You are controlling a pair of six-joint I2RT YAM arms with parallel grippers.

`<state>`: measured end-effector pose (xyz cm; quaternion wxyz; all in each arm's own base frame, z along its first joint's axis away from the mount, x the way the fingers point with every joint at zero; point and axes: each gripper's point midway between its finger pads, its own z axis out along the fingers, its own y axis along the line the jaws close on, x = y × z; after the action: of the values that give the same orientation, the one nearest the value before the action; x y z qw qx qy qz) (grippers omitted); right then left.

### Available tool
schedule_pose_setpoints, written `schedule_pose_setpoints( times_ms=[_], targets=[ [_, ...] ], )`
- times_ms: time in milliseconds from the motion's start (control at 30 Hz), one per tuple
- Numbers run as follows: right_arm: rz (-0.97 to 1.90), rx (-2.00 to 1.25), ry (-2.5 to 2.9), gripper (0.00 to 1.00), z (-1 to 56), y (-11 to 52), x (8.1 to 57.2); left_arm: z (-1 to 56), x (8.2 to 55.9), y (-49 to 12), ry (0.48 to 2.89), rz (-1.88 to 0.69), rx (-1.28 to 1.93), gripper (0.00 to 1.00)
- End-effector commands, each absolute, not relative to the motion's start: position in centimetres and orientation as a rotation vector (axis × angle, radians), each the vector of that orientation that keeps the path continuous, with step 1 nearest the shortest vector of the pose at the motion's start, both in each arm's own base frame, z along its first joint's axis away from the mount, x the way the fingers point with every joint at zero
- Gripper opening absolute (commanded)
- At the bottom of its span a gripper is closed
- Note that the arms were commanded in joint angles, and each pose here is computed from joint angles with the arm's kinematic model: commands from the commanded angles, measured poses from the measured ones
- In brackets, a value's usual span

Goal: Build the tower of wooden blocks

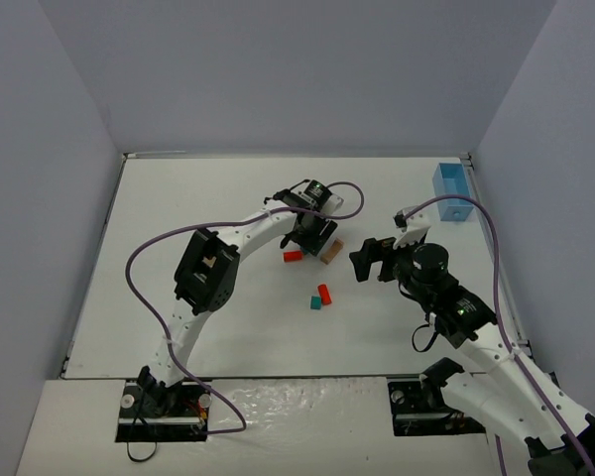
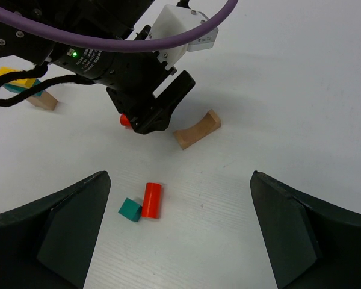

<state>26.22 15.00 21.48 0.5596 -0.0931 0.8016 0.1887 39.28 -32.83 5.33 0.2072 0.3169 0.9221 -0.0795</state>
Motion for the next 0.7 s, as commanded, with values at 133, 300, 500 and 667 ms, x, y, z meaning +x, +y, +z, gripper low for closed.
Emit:
schedule_pose_setpoints(
  times_ms=[133,300,500,667],
  targets=[
    [0.456,-0.212,1.822,1.0,23.51,15.06,26.68,8.67,40.87,-34.13,2.461,-0.228,0.875,0.48],
    [0.453,-0.218,1.828,1.0,23.34,15.07,26.65,8.67,41.08,-34.24,2.457,-0.226,0.872,0.4],
    [0.448,-0.223,1.829,1.0,23.29,15.01,26.64,8.29,40.95,-34.28,2.464,-0.23,0.883,0.35],
    [0.445,-0.226,1.832,1.0,23.22,15.02,26.7,8.19,40.86,-34.36,2.464,-0.238,0.893,0.35]
  ],
)
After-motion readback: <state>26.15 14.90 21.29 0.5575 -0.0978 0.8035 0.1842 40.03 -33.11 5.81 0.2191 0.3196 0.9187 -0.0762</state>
